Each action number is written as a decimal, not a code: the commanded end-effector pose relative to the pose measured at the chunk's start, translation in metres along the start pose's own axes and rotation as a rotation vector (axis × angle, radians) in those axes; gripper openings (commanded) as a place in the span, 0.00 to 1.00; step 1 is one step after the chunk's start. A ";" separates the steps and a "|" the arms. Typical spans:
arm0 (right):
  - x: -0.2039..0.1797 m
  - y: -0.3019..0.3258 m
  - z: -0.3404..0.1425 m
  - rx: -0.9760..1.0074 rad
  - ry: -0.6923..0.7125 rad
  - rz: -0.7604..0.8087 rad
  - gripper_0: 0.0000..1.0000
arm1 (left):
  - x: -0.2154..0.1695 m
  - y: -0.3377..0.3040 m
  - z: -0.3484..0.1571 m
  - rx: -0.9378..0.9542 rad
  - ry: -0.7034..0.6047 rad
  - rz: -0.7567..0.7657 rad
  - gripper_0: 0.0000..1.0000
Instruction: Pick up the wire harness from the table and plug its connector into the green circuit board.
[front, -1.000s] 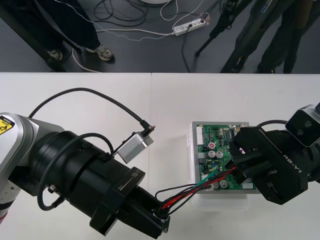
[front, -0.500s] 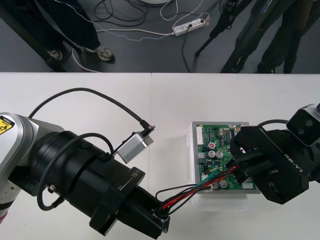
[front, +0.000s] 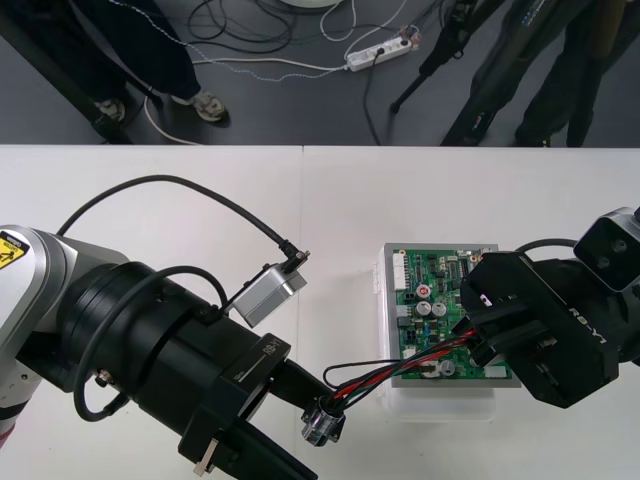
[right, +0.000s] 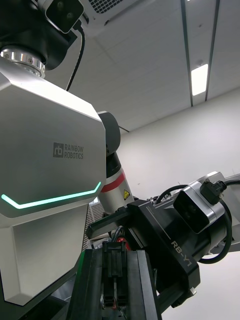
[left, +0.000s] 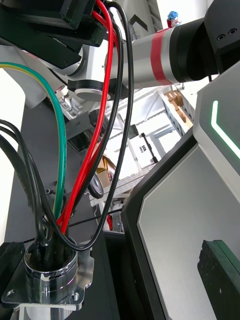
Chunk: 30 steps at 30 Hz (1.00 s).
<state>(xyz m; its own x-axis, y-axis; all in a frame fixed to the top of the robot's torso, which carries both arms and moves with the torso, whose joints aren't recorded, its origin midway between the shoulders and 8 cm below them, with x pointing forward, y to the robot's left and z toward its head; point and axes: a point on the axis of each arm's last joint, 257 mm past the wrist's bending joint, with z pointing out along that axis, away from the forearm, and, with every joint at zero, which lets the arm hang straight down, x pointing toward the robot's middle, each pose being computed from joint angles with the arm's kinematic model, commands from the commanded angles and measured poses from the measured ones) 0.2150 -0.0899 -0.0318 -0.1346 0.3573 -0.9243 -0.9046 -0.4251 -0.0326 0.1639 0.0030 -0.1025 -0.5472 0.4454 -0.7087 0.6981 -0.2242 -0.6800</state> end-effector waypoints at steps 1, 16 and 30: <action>-0.004 0.006 -0.002 -0.002 0.003 0.018 0.00 | -0.010 -0.008 0.004 0.020 -0.002 0.130 1.00; -0.011 -0.005 -0.005 0.017 -0.019 0.014 0.00 | -0.042 0.009 -0.020 -0.098 -0.108 0.218 1.00; -0.020 -0.010 -0.005 0.020 -0.038 0.006 0.00 | -0.073 0.020 -0.066 -0.228 -0.247 0.262 1.00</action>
<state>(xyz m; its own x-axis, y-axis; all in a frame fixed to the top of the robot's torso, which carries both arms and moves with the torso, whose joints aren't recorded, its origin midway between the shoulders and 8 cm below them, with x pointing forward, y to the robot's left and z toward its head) 0.2248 -0.0933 -0.0309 -0.1487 0.3599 -0.9211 -0.9140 -0.4056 -0.0109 0.2244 0.0221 -0.0732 -0.4807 0.2795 -0.8312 0.8394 -0.1275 -0.5283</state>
